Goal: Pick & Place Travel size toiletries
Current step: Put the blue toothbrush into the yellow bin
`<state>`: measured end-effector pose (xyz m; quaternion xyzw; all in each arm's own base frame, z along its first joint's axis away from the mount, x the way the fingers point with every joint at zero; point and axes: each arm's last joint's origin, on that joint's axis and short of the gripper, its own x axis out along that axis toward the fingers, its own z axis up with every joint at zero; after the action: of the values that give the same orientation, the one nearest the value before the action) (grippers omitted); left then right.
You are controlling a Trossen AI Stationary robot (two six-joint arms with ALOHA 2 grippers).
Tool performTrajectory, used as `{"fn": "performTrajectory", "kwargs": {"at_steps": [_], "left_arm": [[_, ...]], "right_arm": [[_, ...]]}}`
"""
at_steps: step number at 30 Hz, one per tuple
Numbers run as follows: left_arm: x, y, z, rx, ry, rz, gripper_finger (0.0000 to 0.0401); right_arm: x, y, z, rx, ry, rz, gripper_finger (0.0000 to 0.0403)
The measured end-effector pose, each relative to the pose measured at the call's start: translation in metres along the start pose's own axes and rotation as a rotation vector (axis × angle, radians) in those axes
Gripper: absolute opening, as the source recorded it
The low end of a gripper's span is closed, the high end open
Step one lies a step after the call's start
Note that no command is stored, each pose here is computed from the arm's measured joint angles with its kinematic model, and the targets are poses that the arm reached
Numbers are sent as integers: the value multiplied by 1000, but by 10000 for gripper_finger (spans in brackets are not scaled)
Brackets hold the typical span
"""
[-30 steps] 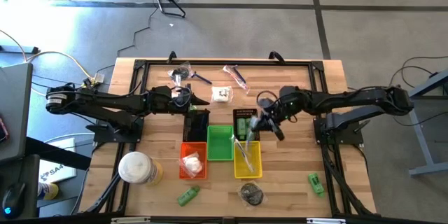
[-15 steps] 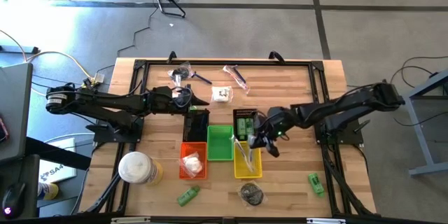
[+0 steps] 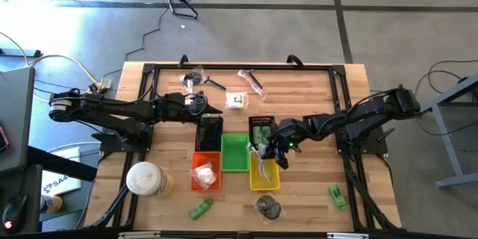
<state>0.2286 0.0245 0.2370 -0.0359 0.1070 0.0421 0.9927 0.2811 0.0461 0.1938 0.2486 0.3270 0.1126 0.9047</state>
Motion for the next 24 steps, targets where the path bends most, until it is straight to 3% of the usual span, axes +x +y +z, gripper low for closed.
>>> {"fn": "performTrajectory", "kwargs": {"at_steps": [7,11,17,24], "left_arm": [[0,0,0,0,0,0,167],[0,0,0,0,-1,-3,167],[0,0,0,0,-1,-3,167],[0,0,0,0,-1,-3,167]], "right_arm": [[-11,3,-1,5,31,-15,152],[-22,4,-2,18,57,-35,176],[-44,3,8,-12,-12,-37,170],[-71,0,23,-157,-147,-82,138]]}}
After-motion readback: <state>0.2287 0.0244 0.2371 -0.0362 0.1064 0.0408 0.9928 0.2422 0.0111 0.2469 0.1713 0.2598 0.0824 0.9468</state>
